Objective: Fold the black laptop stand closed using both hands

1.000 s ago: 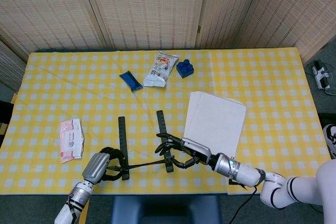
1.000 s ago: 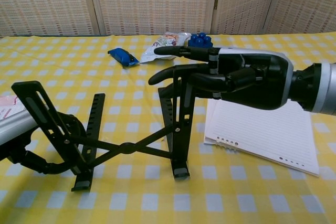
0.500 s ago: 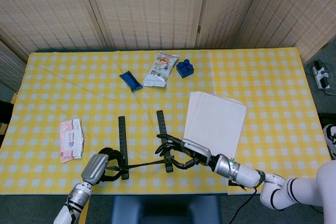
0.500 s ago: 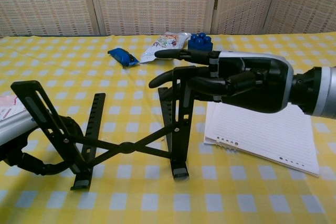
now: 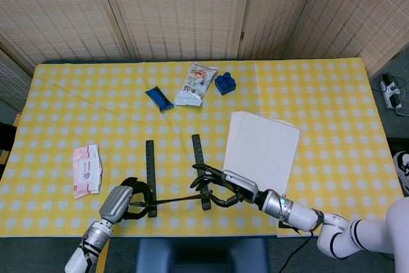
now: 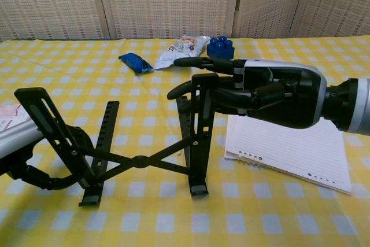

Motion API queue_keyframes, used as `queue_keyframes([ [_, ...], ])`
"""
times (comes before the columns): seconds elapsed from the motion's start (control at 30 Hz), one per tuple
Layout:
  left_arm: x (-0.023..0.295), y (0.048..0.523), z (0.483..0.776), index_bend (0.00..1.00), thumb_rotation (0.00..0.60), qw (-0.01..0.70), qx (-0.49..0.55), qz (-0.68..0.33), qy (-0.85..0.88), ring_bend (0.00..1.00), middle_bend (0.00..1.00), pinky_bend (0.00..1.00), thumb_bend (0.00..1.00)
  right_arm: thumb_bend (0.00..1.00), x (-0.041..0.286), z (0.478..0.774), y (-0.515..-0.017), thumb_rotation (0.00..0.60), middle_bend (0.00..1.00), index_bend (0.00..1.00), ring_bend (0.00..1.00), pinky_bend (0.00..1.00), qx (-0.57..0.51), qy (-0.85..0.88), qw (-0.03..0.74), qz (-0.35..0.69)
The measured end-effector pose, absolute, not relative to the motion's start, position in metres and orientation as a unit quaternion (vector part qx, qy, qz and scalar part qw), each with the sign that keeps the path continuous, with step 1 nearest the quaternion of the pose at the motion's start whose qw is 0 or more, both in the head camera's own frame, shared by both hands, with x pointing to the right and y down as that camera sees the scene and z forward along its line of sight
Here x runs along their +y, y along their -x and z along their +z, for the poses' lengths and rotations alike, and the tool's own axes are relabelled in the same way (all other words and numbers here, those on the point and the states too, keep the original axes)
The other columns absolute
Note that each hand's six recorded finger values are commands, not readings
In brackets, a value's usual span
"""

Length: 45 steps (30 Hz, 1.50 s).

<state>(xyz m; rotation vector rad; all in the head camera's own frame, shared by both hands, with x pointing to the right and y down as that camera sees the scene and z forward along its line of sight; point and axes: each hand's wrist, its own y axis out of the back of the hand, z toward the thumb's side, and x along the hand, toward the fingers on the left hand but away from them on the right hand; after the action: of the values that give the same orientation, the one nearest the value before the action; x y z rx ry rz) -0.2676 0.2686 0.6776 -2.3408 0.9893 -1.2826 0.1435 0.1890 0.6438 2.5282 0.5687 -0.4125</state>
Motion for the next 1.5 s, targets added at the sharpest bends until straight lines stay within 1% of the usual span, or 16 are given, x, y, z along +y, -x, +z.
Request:
queue_keyframes([
  [0.17, 0.260, 0.269, 0.677, 0.64, 0.600, 0.160, 0.337, -0.440, 0.817, 0.31, 0.44, 0.17, 0.47, 0.58, 0.191, 0.645, -0.146, 0.600, 0.27, 0.03, 0.26, 0.10, 0.212, -0.932, 0.250, -0.155],
  [0.23, 0.256, 0.269, 0.677, 0.62, 0.600, 0.171, 0.327, -0.437, 0.820, 0.30, 0.44, 0.17, 0.46, 0.58, 0.191, 0.645, -0.146, 0.600, 0.27, 0.03, 0.26, 0.09, 0.213, -0.933, 0.243, -0.158],
  [0.33, 0.252, 0.270, 0.677, 0.54, 0.600, 0.182, 0.311, -0.436, 0.825, 0.26, 0.43, 0.15, 0.46, 0.57, 0.191, 0.646, -0.147, 0.600, 0.26, 0.03, 0.25, 0.09, 0.216, -0.936, 0.226, -0.164],
  [0.4, 0.252, 0.270, 0.678, 0.48, 0.600, 0.182, 0.308, -0.434, 0.827, 0.23, 0.40, 0.13, 0.46, 0.58, 0.191, 0.647, -0.147, 0.600, 0.24, 0.03, 0.23, 0.08, 0.219, -0.938, 0.211, -0.168],
  [0.57, 0.252, 0.274, 0.676, 0.33, 0.600, 0.175, 0.311, -0.428, 0.830, 0.12, 0.28, 0.07, 0.44, 0.58, 0.189, 0.649, -0.145, 0.600, 0.18, 0.00, 0.17, 0.03, 0.228, -0.941, 0.173, -0.181],
  [0.7, 0.252, 0.280, 0.670, 0.26, 0.600, 0.178, 0.318, -0.423, 0.829, 0.08, 0.23, 0.05, 0.43, 0.58, 0.184, 0.652, -0.140, 0.600, 0.14, 0.00, 0.12, 0.00, 0.237, -0.942, 0.140, -0.194],
  [0.9, 0.248, 0.295, 0.657, 0.25, 0.600, 0.186, 0.336, -0.421, 0.822, 0.06, 0.21, 0.04, 0.42, 0.58, 0.176, 0.657, -0.129, 0.600, 0.09, 0.00, 0.08, 0.00, 0.250, -0.938, 0.115, -0.209],
  [1.1, 0.242, 0.308, 0.641, 0.25, 0.600, 0.203, 0.360, -0.413, 0.811, 0.04, 0.20, 0.03, 0.42, 0.57, 0.160, 0.666, -0.121, 0.600, 0.07, 0.00, 0.05, 0.00, 0.291, -0.925, 0.091, -0.226],
  [1.23, 0.237, 0.313, 0.630, 0.24, 0.600, 0.217, 0.373, -0.405, 0.806, 0.04, 0.20, 0.03, 0.42, 0.57, 0.146, 0.673, -0.118, 0.600, 0.01, 0.00, 0.01, 0.00, 0.327, -0.910, 0.079, -0.241],
  [1.37, 0.231, 0.316, 0.623, 0.24, 0.600, 0.230, 0.373, -0.401, 0.804, 0.04, 0.20, 0.02, 0.42, 0.57, 0.131, 0.677, -0.125, 0.600, 0.00, 0.00, 0.00, 0.00, 0.379, -0.888, 0.068, -0.250],
  [1.5, 0.221, 0.319, 0.623, 0.24, 0.600, 0.248, 0.368, -0.406, 0.799, 0.04, 0.20, 0.02, 0.42, 0.57, 0.116, 0.672, -0.141, 0.600, 0.00, 0.00, 0.00, 0.00, 0.431, -0.866, 0.027, -0.251],
])
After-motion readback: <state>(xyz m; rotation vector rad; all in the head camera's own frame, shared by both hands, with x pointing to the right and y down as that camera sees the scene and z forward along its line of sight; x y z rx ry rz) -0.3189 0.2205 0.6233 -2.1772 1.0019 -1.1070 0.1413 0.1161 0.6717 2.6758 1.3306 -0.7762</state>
